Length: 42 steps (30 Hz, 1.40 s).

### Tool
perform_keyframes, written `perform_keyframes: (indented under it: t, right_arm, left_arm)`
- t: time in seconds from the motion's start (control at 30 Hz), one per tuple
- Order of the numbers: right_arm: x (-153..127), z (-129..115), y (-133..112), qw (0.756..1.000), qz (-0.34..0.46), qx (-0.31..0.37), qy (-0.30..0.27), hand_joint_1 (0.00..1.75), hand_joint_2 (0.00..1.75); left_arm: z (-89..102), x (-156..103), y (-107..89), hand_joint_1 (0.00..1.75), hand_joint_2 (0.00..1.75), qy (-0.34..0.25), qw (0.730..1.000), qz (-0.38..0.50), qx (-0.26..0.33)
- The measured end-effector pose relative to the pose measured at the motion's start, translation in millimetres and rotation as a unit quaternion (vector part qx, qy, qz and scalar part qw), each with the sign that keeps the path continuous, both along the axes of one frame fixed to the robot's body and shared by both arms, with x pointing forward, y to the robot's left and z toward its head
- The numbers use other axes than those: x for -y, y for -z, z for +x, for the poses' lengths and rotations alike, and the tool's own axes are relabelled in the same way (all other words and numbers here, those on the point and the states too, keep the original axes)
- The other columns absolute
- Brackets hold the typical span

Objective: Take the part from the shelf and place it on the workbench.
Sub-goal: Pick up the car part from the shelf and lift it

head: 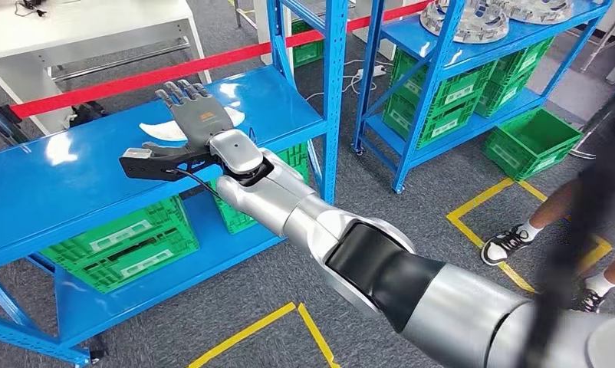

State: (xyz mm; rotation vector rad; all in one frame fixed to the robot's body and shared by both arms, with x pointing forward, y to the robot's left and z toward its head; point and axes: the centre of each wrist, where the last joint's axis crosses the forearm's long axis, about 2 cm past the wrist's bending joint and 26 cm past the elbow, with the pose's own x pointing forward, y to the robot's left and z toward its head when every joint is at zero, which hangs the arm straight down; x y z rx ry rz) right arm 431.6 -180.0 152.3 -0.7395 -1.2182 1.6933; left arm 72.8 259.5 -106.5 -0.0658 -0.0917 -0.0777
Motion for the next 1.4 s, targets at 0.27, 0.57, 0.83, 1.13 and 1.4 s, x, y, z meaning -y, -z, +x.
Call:
perform_keyframes:
  t: [0.27,0.57,0.83,1.13,1.4]
  right_arm:
    - [5,0,3,1.0,-0.004,-0.005,0.009,0.0,0.0]
    - [34,-6,22,0.998,-0.021,-0.031,0.043,0.0,0.0]
    - [45,-4,21,0.997,-0.022,-0.032,0.06,0.0,0.44]
    - [58,-16,42,0.995,-0.024,-0.062,0.072,0.0,0.0]
    - [72,-24,55,0.994,-0.017,-0.077,0.076,0.0,1.75]
  left_arm:
    - [2.6,0,-0.5,0.0,0.0,0.004,1.0,0.0,0.003]
    - [0.4,1,-0.1,0.0,0.0,0.007,1.0,0.0,-0.002]
    - [6.2,1,-1.1,0.0,0.0,0.012,1.0,0.002,0.006]
    - [-1.4,2,0.1,0.0,0.0,0.002,1.0,0.005,0.002]
    - [2.3,3,-0.6,0.0,0.0,-0.002,1.0,0.004,0.009]
